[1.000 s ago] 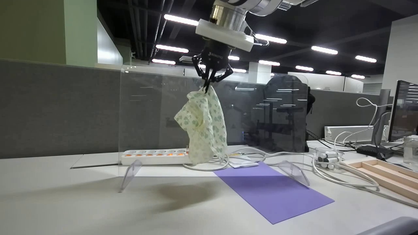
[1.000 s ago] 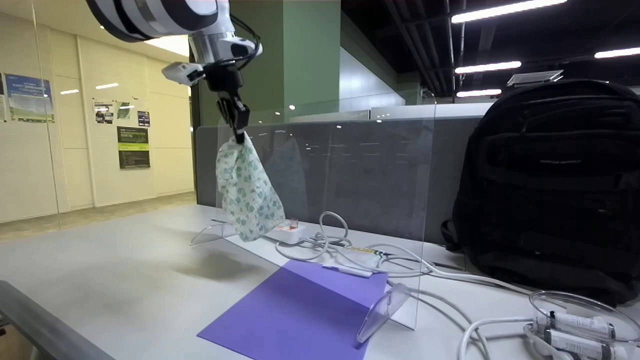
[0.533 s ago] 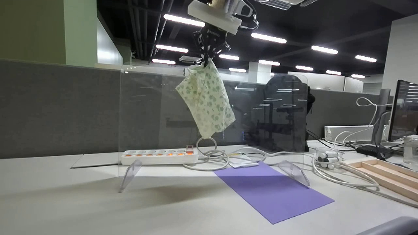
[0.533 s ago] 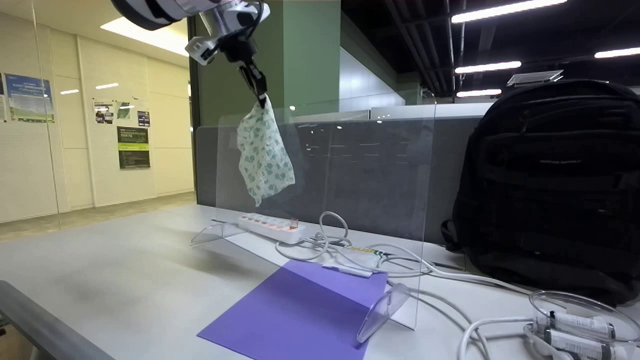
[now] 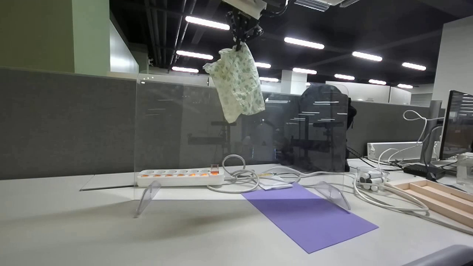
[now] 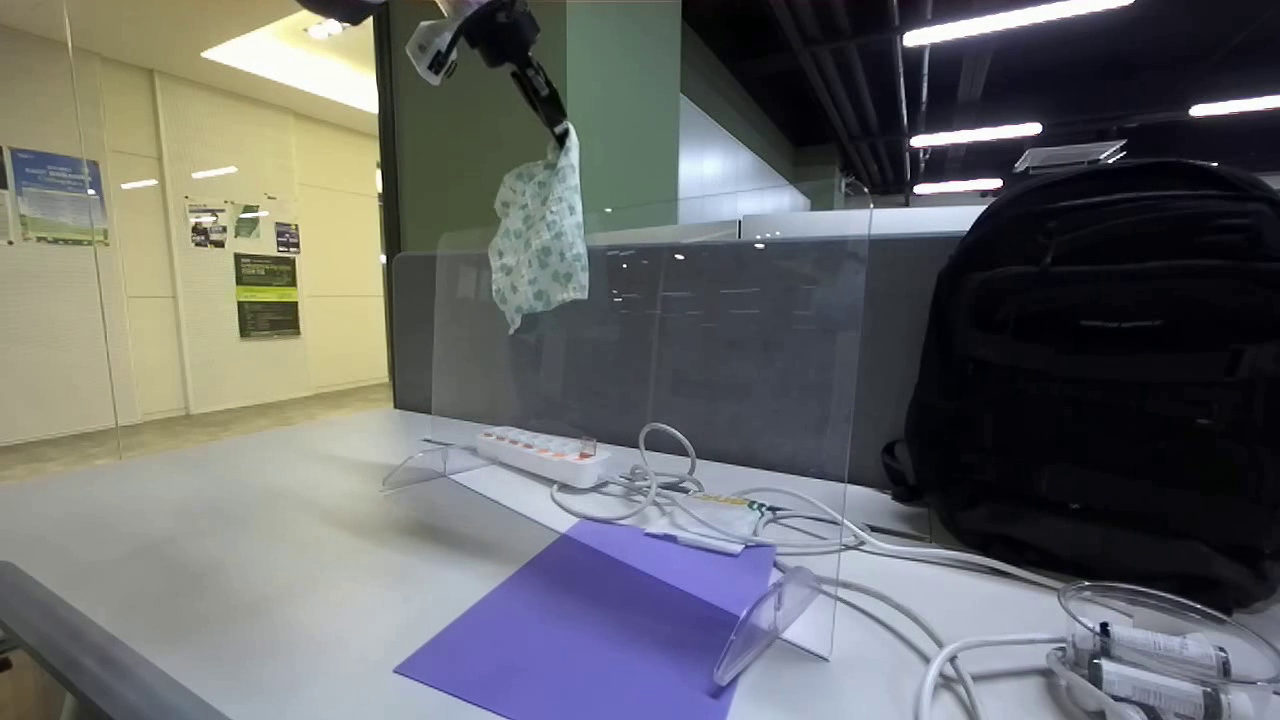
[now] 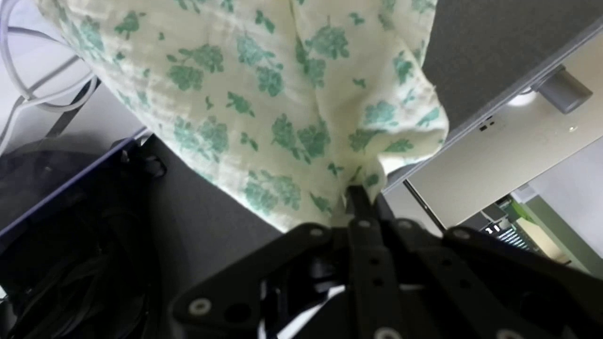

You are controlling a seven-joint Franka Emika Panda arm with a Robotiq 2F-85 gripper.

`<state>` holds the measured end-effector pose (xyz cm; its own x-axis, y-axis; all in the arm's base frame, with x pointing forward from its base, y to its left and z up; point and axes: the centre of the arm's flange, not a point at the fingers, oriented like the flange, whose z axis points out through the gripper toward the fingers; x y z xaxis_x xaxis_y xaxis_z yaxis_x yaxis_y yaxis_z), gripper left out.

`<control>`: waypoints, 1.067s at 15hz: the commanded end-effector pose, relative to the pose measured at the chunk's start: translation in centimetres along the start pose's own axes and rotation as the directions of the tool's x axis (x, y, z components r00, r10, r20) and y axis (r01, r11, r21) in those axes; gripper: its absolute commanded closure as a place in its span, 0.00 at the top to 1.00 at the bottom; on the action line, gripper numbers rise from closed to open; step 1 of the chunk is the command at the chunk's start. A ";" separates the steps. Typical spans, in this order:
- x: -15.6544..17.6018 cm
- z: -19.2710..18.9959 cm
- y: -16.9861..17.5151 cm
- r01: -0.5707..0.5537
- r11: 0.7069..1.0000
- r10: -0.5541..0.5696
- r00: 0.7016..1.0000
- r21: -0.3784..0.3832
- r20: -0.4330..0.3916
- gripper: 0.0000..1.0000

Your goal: Hang the white cloth in the glass panel

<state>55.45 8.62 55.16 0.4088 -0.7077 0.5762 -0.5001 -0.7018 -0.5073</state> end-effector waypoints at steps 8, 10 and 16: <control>0.0 8.2 1.1 -0.136 0.969 0.119 0.989 -0.205 -0.092 0.00; -0.2 9.4 1.2 -0.159 0.963 0.143 0.986 -0.220 -0.090 0.00; 0.0 10.0 0.4 -0.208 0.957 0.197 0.978 -0.204 -0.071 0.34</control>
<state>61.78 6.79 47.63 0.2894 -0.7994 0.5266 -0.7073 -0.5492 -0.4451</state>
